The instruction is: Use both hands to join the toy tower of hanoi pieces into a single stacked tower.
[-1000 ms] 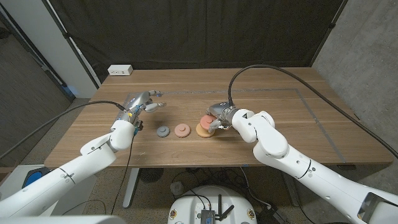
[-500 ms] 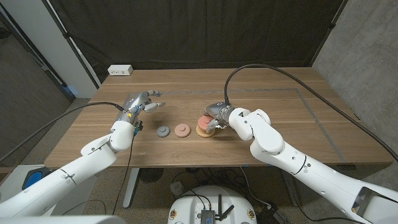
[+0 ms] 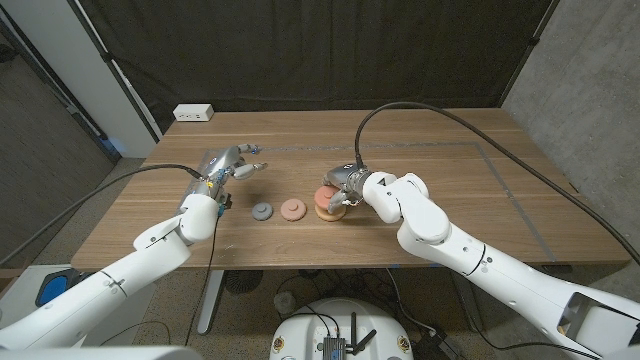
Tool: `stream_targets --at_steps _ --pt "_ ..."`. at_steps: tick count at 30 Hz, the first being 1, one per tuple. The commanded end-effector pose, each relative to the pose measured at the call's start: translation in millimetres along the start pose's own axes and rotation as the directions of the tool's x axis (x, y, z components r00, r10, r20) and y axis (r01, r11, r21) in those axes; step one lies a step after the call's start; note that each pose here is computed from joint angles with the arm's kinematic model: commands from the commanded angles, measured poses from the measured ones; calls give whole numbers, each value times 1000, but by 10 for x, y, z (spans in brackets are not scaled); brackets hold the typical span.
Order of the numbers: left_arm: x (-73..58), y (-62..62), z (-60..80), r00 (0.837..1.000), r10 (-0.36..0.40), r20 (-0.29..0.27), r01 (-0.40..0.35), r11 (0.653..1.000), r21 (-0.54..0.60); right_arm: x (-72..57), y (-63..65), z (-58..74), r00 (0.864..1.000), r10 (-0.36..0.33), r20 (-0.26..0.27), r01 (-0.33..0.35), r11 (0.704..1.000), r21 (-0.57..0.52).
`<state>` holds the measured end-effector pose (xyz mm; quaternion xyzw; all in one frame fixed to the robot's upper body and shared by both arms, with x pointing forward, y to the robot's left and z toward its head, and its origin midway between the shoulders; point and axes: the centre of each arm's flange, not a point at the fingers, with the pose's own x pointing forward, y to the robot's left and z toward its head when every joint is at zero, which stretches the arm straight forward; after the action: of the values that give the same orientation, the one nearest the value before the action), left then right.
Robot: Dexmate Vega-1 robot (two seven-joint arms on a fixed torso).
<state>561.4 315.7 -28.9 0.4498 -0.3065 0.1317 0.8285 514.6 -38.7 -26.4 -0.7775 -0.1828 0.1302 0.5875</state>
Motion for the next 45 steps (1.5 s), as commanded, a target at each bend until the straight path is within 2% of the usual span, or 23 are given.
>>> stream_targets --at_steps 1,22,45 --pt "4 2 -1 1000 4 -4 -4 1000 0 71 21 21 1000 21 1 -21 1000 -11" --pt "35 -32 -13 1000 1 -6 -1 1000 -7 184 130 -11 998 65 -14 -65 998 2" --pt "125 -60 23 1000 -4 -2 4 1000 -9 182 223 -106 993 110 -39 -110 994 8"
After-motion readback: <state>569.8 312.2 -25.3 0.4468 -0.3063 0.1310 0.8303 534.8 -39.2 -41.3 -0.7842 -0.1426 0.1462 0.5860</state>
